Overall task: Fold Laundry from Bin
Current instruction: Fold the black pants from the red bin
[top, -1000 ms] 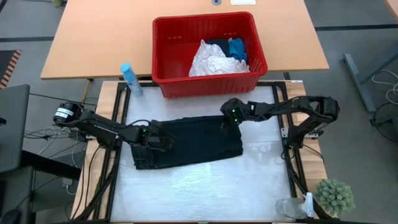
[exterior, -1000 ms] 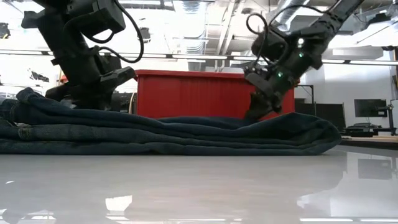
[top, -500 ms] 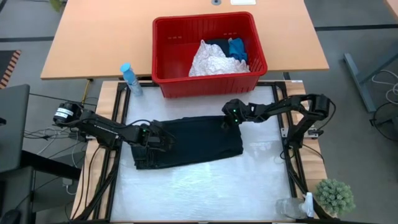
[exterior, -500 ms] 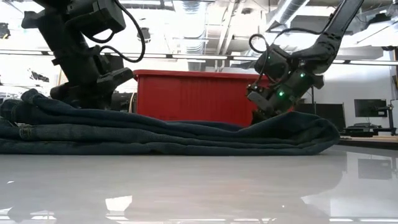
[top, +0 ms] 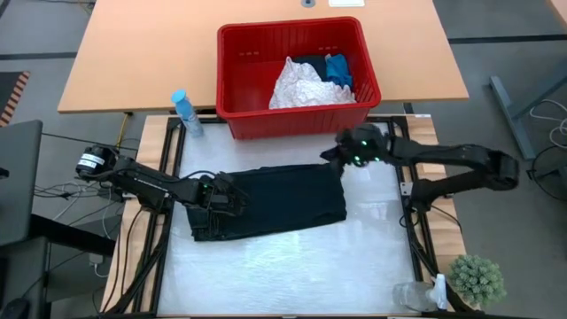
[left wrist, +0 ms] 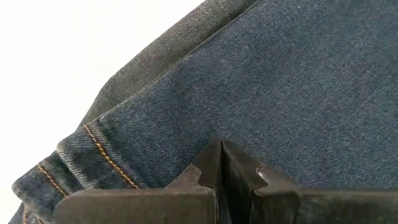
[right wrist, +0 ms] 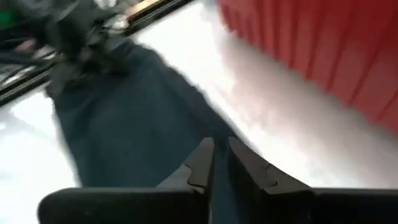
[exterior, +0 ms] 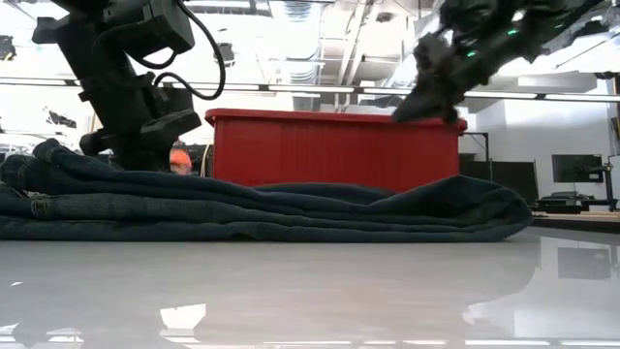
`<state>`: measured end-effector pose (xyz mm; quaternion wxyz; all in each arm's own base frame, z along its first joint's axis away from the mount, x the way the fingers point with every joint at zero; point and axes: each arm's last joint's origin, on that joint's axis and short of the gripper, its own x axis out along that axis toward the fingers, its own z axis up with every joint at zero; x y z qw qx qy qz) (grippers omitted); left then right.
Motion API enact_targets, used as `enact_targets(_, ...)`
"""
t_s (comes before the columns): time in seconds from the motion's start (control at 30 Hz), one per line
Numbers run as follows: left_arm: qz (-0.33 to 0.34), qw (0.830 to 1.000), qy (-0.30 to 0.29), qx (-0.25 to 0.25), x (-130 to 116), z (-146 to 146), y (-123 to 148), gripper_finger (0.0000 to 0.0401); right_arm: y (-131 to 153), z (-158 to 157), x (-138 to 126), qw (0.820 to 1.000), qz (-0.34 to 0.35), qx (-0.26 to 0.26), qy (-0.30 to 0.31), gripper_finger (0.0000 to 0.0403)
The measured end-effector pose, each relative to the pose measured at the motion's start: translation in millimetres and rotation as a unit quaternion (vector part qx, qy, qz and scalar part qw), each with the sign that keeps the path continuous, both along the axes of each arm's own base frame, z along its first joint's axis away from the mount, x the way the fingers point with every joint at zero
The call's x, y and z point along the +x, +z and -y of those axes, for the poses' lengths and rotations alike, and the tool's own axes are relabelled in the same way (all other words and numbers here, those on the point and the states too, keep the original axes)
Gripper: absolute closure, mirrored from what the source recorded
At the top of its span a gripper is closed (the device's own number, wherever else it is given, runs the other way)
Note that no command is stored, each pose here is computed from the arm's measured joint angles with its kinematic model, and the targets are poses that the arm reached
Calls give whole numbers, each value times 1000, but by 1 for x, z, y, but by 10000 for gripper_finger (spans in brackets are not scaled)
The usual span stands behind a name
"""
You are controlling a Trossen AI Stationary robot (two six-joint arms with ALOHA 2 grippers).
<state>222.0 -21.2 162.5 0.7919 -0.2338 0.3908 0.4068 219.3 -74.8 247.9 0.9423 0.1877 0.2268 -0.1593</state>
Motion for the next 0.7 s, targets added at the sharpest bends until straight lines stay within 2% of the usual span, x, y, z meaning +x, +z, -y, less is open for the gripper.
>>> enact_targets(0.3,-7,1000,-6,7,-1,0,0,399,-35,-57,-13,997,27,24,63,385)
enact_targets(0.47,-8,1000,-6,8,-1,0,0,399,-59,-73,-13,998,24,30,50,378)
enact_targets(0.57,-11,1000,-10,10,-1,0,0,399,-74,-81,-12,997,4,45,58,368)
enact_targets(0.7,-14,1000,-10,10,-1,0,0,399,-90,-93,-7,995,-28,47,82,375)
